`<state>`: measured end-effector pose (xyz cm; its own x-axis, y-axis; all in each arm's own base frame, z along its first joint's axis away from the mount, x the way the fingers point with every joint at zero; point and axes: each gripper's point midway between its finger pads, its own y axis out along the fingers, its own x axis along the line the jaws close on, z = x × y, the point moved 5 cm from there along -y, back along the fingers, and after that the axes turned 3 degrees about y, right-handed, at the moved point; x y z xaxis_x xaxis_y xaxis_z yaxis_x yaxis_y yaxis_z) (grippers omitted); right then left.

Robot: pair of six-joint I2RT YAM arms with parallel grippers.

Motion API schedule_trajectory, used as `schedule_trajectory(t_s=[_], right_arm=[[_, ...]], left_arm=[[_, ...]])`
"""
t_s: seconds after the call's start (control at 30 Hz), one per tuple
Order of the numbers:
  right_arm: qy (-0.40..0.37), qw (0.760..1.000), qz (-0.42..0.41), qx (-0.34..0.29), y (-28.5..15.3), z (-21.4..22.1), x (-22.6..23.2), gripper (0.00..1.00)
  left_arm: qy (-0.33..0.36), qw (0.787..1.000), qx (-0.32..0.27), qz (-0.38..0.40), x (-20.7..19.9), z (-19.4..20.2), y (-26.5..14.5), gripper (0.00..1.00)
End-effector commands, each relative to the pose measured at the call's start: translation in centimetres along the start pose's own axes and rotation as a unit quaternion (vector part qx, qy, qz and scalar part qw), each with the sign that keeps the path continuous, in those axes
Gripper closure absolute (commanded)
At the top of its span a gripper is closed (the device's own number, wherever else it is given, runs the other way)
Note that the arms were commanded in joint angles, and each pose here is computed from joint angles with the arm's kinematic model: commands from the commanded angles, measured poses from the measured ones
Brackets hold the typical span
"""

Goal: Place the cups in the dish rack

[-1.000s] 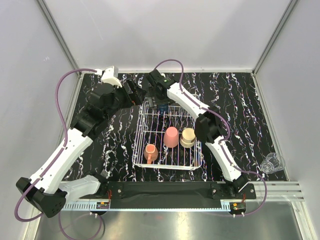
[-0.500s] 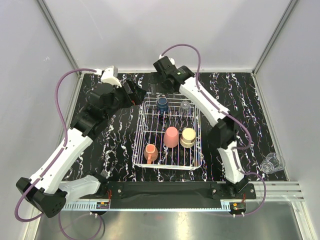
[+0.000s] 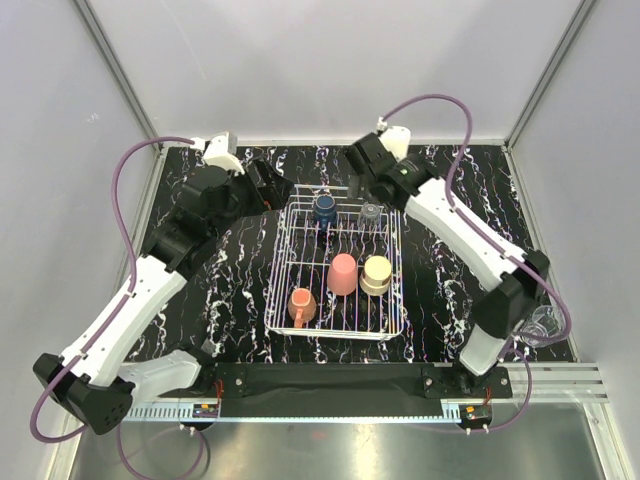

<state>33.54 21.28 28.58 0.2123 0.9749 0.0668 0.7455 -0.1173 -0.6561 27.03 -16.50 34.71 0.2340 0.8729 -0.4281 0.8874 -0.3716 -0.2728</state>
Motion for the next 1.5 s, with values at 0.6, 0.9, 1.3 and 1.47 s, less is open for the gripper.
schedule_trajectory(t_s=[0.6,0.9,1.3,1.47], right_arm=[[0.294,0.928,0.228,-0.012,-0.4,7.9,-23.0,0.08],[0.318,0.891,0.324,0.008,-0.3,9.3,-27.0,0.13],[0.372,0.842,0.390,-0.034,-3.0,10.0,-34.5,0.17],[0.370,0.834,0.410,-0.005,-1.8,10.4,-36.5,0.15]], left_arm=[[0.005,1.000,0.024,0.020,-0.6,0.9,2.6,0.01],[0.010,0.999,0.031,0.021,-0.6,1.1,2.9,0.01],[0.007,0.999,0.044,0.030,-0.8,1.6,3.4,0.01],[0.005,0.998,0.050,0.031,-0.8,1.9,3.7,0.01]])
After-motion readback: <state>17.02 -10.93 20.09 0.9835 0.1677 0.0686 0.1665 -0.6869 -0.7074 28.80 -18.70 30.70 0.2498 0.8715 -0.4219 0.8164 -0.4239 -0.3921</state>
